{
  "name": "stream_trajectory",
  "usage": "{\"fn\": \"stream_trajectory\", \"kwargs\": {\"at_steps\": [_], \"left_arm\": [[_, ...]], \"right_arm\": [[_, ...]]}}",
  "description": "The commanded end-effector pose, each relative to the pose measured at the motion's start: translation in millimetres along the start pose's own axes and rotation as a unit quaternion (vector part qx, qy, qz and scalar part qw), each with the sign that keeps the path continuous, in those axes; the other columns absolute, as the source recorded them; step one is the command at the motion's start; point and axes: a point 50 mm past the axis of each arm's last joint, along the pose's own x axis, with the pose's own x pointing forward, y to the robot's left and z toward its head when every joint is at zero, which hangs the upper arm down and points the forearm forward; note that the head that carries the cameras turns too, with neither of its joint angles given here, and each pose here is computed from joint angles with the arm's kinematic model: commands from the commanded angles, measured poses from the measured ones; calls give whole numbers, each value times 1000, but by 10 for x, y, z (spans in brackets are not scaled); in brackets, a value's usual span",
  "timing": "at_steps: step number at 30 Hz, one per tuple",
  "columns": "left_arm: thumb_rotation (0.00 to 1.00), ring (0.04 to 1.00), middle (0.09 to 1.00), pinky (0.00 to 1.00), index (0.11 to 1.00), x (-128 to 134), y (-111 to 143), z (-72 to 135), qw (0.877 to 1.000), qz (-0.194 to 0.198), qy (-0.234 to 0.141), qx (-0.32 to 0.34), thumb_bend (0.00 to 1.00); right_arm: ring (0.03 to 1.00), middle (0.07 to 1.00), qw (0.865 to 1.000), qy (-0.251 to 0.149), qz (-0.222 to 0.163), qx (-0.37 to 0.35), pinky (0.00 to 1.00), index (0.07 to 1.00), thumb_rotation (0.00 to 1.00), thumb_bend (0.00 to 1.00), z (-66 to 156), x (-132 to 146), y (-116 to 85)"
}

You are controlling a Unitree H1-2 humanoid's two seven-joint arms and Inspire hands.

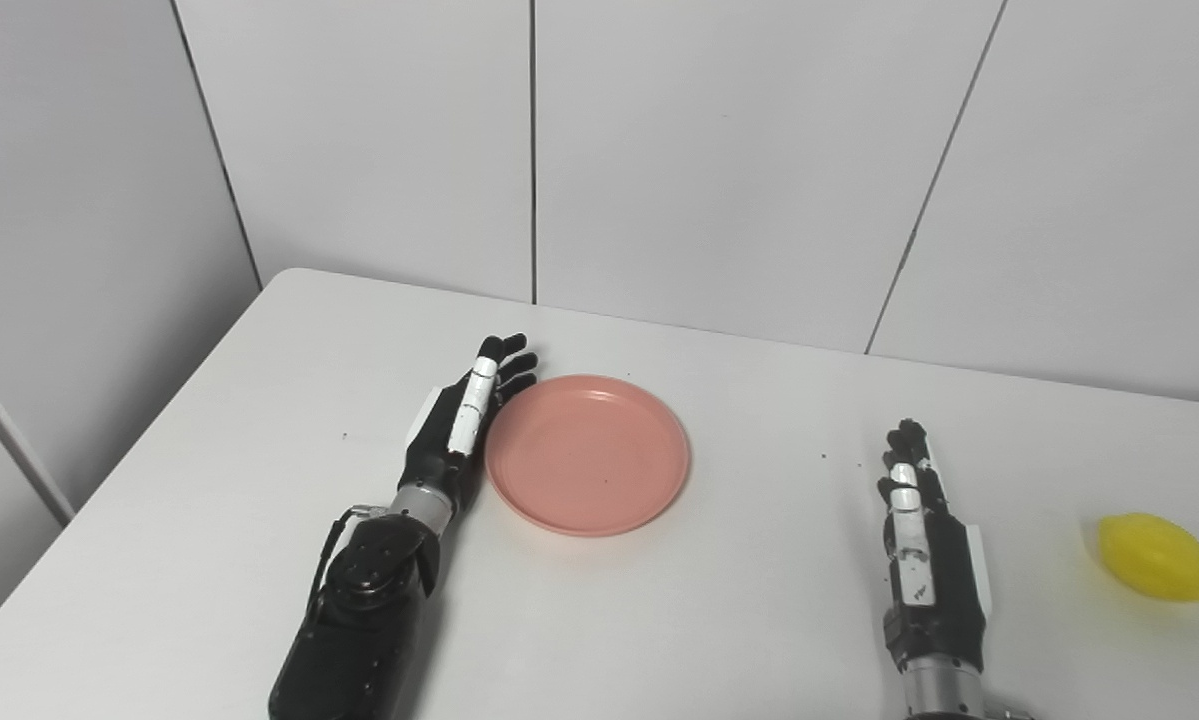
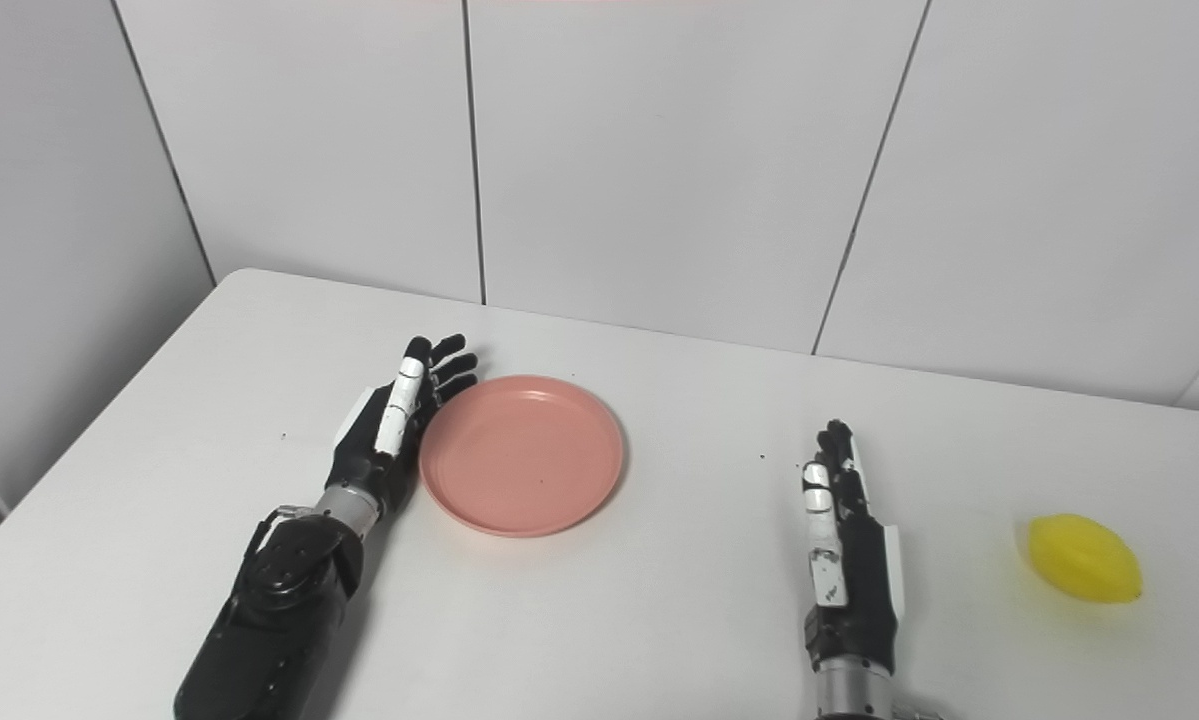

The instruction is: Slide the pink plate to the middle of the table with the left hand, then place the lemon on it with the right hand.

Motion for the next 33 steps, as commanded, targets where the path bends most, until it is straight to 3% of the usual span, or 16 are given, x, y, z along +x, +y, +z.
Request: {"fn": "stream_trajectory", "kwargs": {"at_steps": [1, 14, 29, 33], "left_arm": [[1000, 897, 893, 901, 877, -11, -209, -8, 999, -39, 6, -6, 791], [1000, 902, 901, 905, 891, -123, -467, -44, 999, -41, -5, -35, 783], [1000, 910, 907, 894, 897, -273, -801, -125, 997, -42, -28, -65, 736], [1000, 957, 954, 964, 949, -318, -911, -125, 996, -49, -39, -63, 738]], "right_arm": [[977, 955, 998, -55, 9, 9, 1000, 946, 846, 728, 201, 123, 136], [1000, 974, 998, -49, 25, -12, 1000, 969, 882, 758, 187, 181, 297], [984, 963, 998, -57, 32, -14, 1000, 956, 887, 722, 223, 208, 337], [986, 964, 998, -55, 35, -16, 1000, 956, 890, 726, 222, 200, 335]]}}
